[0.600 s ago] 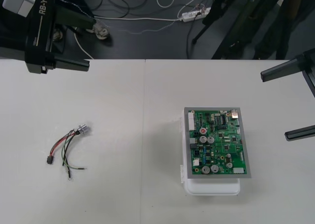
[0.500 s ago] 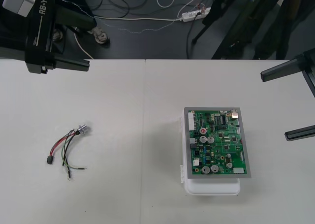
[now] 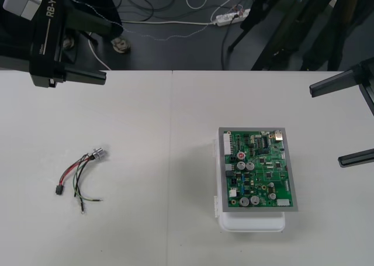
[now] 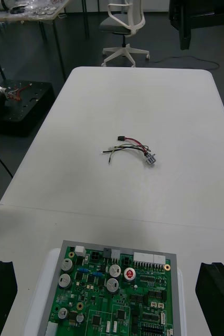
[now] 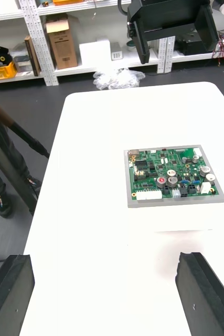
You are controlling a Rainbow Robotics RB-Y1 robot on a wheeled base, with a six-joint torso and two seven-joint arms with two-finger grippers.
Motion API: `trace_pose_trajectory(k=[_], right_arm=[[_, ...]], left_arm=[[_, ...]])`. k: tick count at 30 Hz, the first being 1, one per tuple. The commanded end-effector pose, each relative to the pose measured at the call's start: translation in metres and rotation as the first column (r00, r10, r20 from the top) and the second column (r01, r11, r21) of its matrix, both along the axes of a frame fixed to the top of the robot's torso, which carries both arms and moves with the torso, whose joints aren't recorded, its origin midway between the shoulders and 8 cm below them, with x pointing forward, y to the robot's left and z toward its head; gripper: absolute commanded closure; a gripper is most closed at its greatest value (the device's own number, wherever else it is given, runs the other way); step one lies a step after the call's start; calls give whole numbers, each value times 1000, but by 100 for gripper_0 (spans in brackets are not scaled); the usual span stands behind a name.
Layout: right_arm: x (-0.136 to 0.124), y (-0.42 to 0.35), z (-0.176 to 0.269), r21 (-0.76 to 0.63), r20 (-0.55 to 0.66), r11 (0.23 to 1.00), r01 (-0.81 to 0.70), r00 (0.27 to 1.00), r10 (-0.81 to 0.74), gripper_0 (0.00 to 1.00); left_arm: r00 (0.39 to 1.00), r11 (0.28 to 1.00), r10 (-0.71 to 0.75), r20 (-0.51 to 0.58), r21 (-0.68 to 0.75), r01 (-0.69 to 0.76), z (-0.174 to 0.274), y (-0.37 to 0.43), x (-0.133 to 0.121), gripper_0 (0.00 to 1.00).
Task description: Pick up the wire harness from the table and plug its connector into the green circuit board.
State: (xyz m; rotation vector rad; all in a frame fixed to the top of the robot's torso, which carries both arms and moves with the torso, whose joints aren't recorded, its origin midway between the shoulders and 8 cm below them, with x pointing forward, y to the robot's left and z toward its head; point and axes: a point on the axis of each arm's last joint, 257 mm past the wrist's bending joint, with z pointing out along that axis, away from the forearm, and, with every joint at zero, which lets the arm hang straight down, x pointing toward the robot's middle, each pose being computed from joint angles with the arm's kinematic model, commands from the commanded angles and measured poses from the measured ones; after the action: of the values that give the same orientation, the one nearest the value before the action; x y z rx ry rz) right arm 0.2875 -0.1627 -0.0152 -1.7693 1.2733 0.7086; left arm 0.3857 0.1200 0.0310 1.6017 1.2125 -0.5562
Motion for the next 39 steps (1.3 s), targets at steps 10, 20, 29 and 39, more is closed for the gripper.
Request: trace_pose_trajectory(k=[10, 20, 29, 39], right_arm=[[0, -4, 7, 14, 44, 1000, -9, 999, 9, 0], [-6, 2, -9, 67, -28, 998, -13, 1000, 15, 0], [2, 3, 3, 122, -10, 992, 17, 1000, -16, 0], [12, -12, 20, 269, -122, 961, 66, 992, -35, 0]], left_arm=[[996, 999, -7, 85, -37, 10, 30, -12, 1, 20], [996, 999, -7, 85, -37, 10, 30, -12, 1, 20], [996, 999, -7, 85, -37, 10, 30, -12, 1, 20], [996, 999, -7, 85, -37, 10, 30, -12, 1, 20]])
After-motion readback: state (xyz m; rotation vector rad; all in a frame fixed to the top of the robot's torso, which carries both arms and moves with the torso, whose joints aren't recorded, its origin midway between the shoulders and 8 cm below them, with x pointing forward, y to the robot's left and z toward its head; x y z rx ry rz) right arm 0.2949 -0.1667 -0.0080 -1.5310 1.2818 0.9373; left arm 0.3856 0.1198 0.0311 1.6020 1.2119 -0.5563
